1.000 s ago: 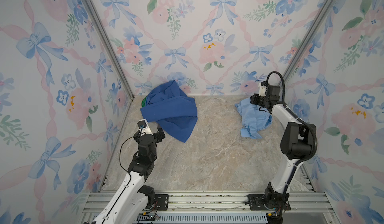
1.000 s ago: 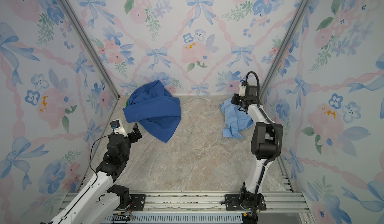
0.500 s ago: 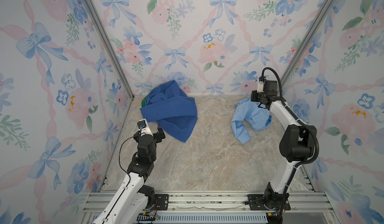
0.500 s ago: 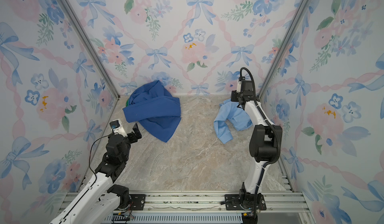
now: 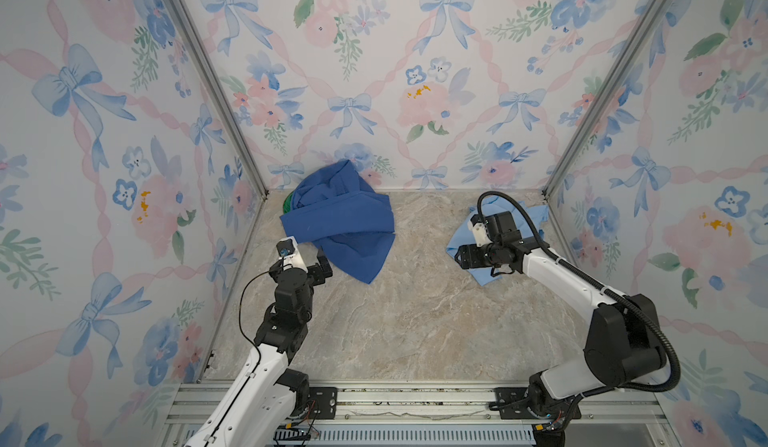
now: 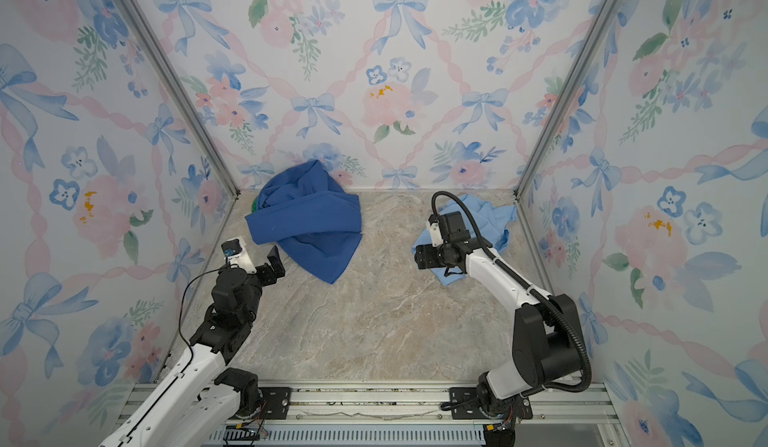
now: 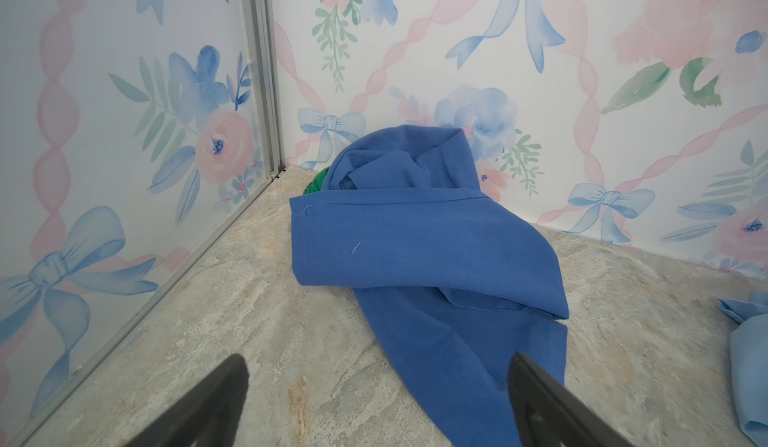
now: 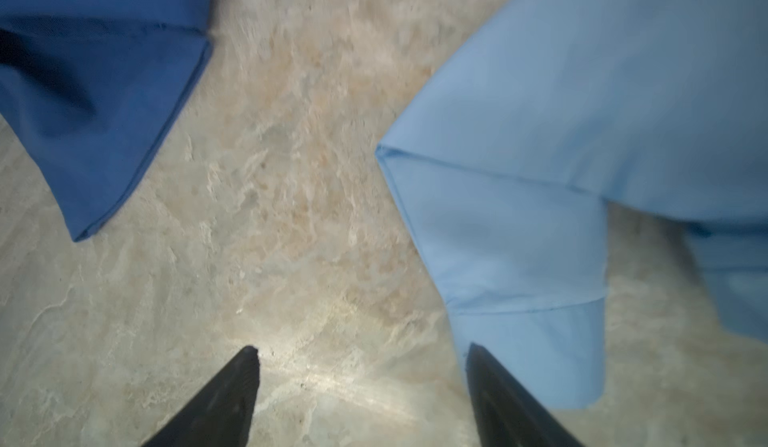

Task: Pick out a specific cloth from the pile
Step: 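Open the right gripper and lift it away from the light blue shirt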

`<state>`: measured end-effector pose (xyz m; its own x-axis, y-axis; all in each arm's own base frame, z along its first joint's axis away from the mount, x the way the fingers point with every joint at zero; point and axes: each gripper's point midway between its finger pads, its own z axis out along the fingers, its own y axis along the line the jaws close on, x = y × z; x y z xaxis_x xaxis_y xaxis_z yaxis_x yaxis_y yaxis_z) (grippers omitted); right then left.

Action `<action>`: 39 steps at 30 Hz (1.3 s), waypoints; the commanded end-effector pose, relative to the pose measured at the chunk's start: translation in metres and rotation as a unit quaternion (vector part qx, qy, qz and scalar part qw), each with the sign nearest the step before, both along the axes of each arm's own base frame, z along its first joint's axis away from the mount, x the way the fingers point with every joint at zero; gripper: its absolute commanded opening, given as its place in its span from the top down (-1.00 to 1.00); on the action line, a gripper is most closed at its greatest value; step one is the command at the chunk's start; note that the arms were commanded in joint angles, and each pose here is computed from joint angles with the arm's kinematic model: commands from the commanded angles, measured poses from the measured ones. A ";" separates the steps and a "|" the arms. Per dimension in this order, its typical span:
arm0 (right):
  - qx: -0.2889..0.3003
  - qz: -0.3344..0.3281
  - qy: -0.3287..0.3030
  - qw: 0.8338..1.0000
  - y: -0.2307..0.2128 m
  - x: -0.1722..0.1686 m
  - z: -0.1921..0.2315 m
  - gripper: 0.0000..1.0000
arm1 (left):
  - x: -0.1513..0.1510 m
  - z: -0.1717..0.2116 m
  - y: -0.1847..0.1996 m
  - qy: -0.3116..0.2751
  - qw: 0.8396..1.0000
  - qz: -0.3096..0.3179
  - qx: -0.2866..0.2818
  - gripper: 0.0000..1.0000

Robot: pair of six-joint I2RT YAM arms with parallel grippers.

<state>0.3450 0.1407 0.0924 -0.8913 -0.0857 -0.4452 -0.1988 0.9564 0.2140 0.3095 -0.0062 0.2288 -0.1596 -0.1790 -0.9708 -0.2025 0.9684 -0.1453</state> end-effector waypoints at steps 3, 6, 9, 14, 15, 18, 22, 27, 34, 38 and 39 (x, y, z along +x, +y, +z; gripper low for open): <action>-0.009 -0.062 0.044 0.997 -0.001 0.001 -0.040 -0.56 | 0.002 0.007 -0.005 -0.007 1.000 -0.013 -0.016 -0.96; -0.022 -0.080 0.074 0.994 -0.013 0.012 -0.066 -0.56 | -0.003 0.013 -0.002 -0.013 1.000 -0.009 -0.016 -0.96; -0.048 -0.088 0.083 0.992 -0.030 0.034 -0.077 -0.57 | -0.009 0.016 0.002 -0.019 1.000 -0.002 -0.013 -0.96; -0.032 -0.127 0.069 0.989 -0.069 0.089 -0.069 -0.53 | -0.010 0.013 0.003 -0.013 1.000 0.001 -0.011 -0.96; -0.046 -0.131 0.059 0.988 -0.078 0.098 -0.063 -0.53 | -0.010 0.011 0.003 -0.010 1.000 0.000 -0.010 -0.96; -0.074 -0.107 0.047 0.990 -0.084 0.115 -0.042 -0.60 | -0.008 0.009 0.001 -0.005 1.000 -0.003 -0.011 -0.96; -0.033 -0.068 0.009 0.997 -0.059 0.117 -0.004 -0.69 | -0.005 0.005 0.000 -0.004 1.000 -0.003 -0.013 -0.96; -0.011 -0.050 -0.024 0.998 -0.038 0.089 0.036 -0.94 | -0.003 0.000 0.015 0.001 0.999 0.040 -0.010 -0.96; 0.024 -0.055 -0.133 0.989 -0.043 0.044 0.106 -0.94 | -0.025 -0.031 0.071 -0.016 0.977 0.210 0.027 -0.96; 0.054 -0.066 -0.213 0.973 -0.050 0.012 0.139 -0.94 | -0.016 -0.053 0.077 -0.013 0.973 0.223 0.053 -0.96; 0.047 -0.074 -0.215 0.973 -0.059 0.004 0.140 -0.94 | -0.011 -0.061 0.078 0.003 0.972 0.223 0.067 -0.96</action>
